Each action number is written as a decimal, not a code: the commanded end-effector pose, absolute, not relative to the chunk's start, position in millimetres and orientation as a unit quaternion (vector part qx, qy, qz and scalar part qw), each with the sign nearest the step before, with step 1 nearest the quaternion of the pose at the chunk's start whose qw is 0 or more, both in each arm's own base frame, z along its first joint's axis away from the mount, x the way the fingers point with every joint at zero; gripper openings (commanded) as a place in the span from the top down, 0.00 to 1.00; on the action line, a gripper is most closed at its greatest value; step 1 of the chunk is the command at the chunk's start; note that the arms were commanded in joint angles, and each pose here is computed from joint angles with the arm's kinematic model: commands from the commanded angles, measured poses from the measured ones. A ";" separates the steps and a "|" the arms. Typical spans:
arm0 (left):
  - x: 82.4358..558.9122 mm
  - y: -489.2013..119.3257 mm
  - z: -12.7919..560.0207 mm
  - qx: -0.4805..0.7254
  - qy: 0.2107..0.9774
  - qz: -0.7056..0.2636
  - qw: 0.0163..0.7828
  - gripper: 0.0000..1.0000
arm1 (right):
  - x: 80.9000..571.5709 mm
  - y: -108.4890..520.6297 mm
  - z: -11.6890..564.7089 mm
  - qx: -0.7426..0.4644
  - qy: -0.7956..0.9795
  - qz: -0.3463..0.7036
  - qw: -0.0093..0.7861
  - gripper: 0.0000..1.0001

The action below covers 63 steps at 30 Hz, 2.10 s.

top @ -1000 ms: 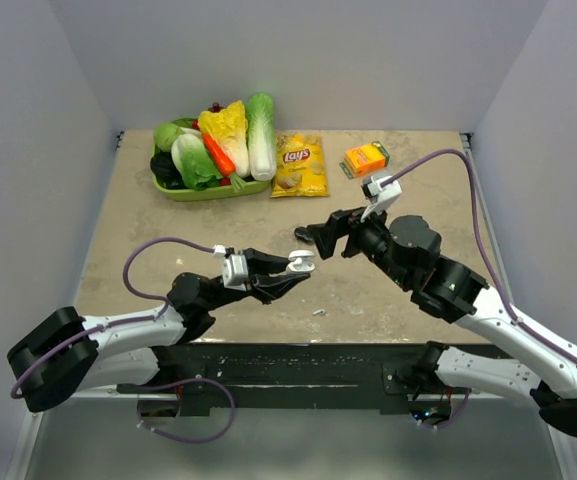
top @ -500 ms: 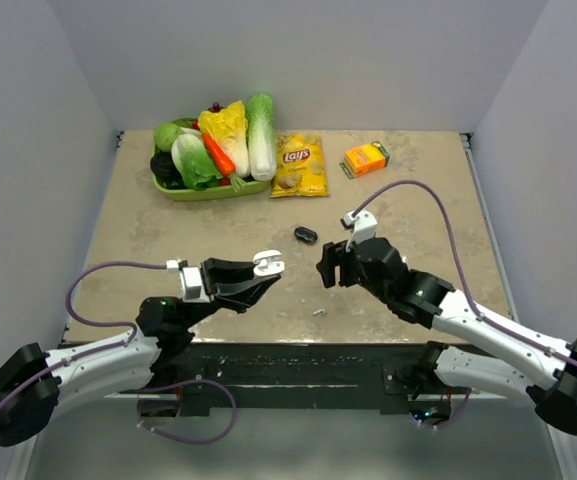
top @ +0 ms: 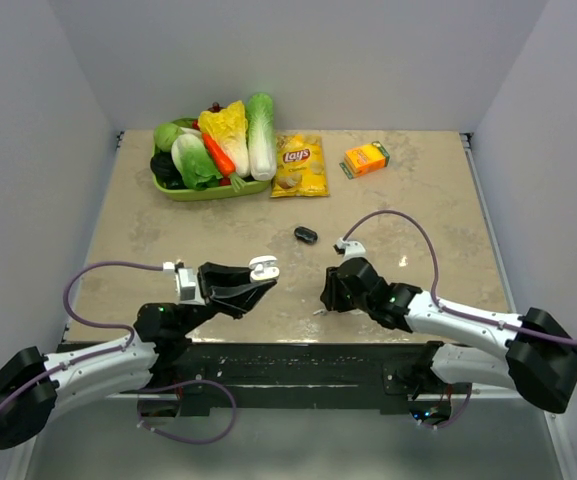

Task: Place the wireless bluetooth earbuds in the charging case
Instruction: Pick up the earbud from the center of the board.

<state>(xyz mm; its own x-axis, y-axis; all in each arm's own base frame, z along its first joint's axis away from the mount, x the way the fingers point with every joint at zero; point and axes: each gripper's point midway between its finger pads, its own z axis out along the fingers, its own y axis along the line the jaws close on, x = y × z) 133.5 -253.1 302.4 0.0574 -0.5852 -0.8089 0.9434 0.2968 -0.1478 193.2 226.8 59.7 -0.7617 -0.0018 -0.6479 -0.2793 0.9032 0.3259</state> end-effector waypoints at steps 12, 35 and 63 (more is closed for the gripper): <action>120.8 -242.7 319.9 0.194 0.363 -0.573 0.708 1.00 | 170.0 229.1 40.4 -0.078 0.916 0.228 0.320 1.00; 119.1 -244.5 311.6 0.201 0.374 -0.569 0.704 1.00 | 181.4 238.4 11.1 -0.050 0.935 0.190 0.294 1.00; 123.9 -246.1 305.2 0.197 0.388 -0.561 0.704 1.00 | 202.9 263.3 63.3 -0.131 0.926 0.157 0.318 0.36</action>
<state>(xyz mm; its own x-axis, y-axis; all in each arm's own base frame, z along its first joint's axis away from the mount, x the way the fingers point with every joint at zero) 128.6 -257.6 283.7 0.0035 -0.5692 -0.8222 0.9380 0.2867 -0.1946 203.7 260.3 58.9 -0.7645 -0.1488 -0.6272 -0.3436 0.9173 0.2011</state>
